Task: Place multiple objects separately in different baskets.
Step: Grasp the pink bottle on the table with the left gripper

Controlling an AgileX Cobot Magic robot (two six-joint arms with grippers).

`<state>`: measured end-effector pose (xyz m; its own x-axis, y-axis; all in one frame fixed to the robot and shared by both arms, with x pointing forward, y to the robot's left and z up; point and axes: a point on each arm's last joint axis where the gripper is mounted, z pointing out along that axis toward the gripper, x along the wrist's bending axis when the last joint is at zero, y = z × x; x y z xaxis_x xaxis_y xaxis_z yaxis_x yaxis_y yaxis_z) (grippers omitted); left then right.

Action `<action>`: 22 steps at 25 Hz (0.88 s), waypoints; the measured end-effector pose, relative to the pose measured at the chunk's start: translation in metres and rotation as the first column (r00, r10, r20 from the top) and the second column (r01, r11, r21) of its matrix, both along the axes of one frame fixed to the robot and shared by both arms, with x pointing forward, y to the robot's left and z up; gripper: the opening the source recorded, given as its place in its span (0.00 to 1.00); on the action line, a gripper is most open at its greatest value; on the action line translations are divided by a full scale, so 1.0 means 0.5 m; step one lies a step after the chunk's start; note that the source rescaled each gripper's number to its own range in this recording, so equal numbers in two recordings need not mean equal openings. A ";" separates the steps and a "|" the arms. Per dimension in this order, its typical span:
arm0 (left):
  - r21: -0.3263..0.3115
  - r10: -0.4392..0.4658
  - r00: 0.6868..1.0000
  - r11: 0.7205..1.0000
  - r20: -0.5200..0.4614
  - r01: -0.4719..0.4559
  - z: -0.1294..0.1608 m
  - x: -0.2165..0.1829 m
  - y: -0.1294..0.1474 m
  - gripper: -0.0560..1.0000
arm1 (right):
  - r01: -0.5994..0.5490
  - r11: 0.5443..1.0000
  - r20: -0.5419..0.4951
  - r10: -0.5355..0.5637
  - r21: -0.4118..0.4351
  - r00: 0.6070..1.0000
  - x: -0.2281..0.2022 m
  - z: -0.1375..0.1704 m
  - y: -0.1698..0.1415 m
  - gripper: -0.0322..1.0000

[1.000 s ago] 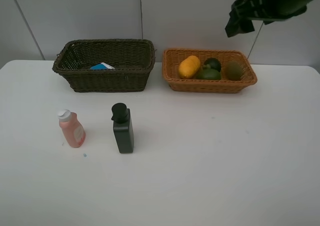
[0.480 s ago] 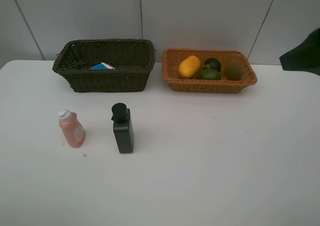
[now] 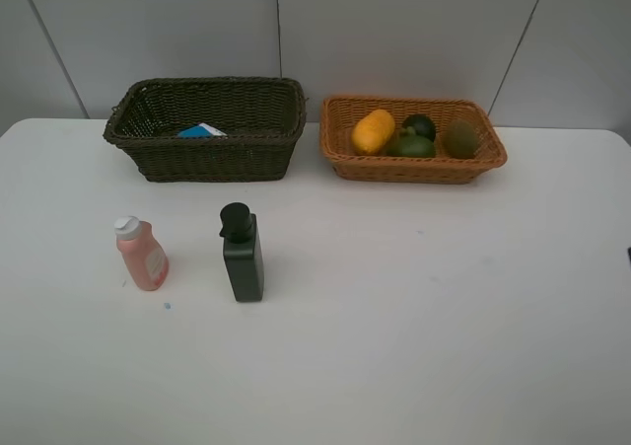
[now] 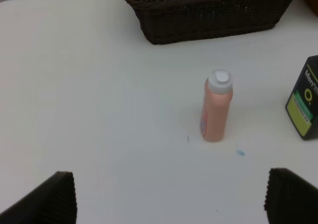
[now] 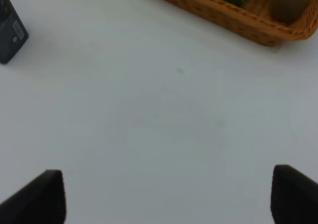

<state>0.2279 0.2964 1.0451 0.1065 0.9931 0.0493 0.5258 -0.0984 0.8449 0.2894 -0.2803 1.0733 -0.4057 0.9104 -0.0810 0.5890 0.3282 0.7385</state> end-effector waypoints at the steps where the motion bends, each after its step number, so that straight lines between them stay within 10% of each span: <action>1: 0.000 0.000 1.000 1.000 0.000 0.000 0.000 0.000 0.000 1.00 | 0.019 1.000 0.020 -0.019 0.011 1.000 -0.011 -0.006 -0.006 1.00; 22: 0.000 0.000 1.000 1.000 0.000 0.000 0.000 0.000 0.000 1.00 | 0.256 0.955 0.244 -0.287 0.152 0.926 -0.118 -0.030 -0.027 1.00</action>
